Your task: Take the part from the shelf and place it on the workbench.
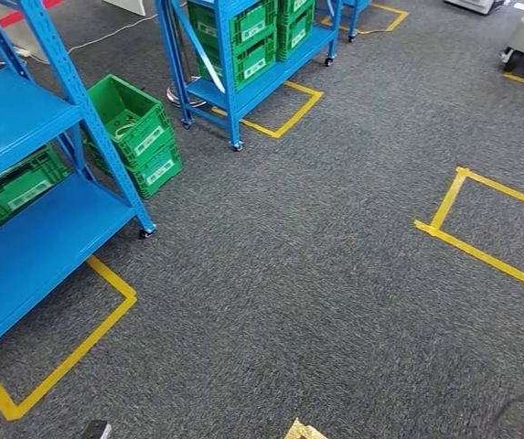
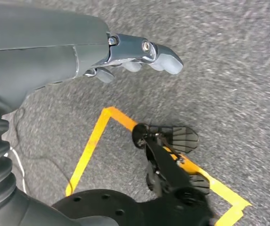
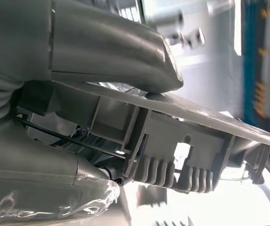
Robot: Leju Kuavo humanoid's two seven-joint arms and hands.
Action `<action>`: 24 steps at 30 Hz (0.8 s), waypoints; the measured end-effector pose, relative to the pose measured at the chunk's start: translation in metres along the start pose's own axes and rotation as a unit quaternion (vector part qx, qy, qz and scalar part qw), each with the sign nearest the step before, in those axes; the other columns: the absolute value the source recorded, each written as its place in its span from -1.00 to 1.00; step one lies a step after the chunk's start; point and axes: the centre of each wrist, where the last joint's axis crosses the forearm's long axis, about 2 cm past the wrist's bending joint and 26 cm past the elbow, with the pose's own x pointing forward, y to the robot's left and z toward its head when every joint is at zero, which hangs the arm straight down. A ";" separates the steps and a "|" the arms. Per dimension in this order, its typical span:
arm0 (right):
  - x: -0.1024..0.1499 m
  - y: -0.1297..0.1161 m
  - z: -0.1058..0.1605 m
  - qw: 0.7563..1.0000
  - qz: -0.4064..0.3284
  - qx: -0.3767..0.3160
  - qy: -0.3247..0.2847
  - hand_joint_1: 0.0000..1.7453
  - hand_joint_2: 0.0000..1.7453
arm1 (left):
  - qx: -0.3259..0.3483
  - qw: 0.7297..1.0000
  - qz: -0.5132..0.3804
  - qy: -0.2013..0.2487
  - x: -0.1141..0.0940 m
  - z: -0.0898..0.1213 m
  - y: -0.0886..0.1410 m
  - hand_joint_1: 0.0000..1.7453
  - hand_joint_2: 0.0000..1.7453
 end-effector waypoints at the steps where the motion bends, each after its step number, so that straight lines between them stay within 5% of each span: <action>1: 0.001 -0.003 -0.004 0.999 0.026 -0.008 -0.022 1.00 -1.00 | 0.001 1.000 0.000 -0.001 0.001 0.000 0.001 -1.00 1.00; 10: 0.004 -0.016 -0.029 0.994 0.073 -0.043 -0.064 1.00 -1.00 | -0.001 1.000 0.008 -0.002 0.002 0.000 0.001 -1.00 1.00; 24: -0.011 -0.058 -0.102 0.983 0.176 0.031 0.036 1.00 -1.00 | -0.003 1.000 -0.001 -0.026 0.003 0.000 0.004 -1.00 1.00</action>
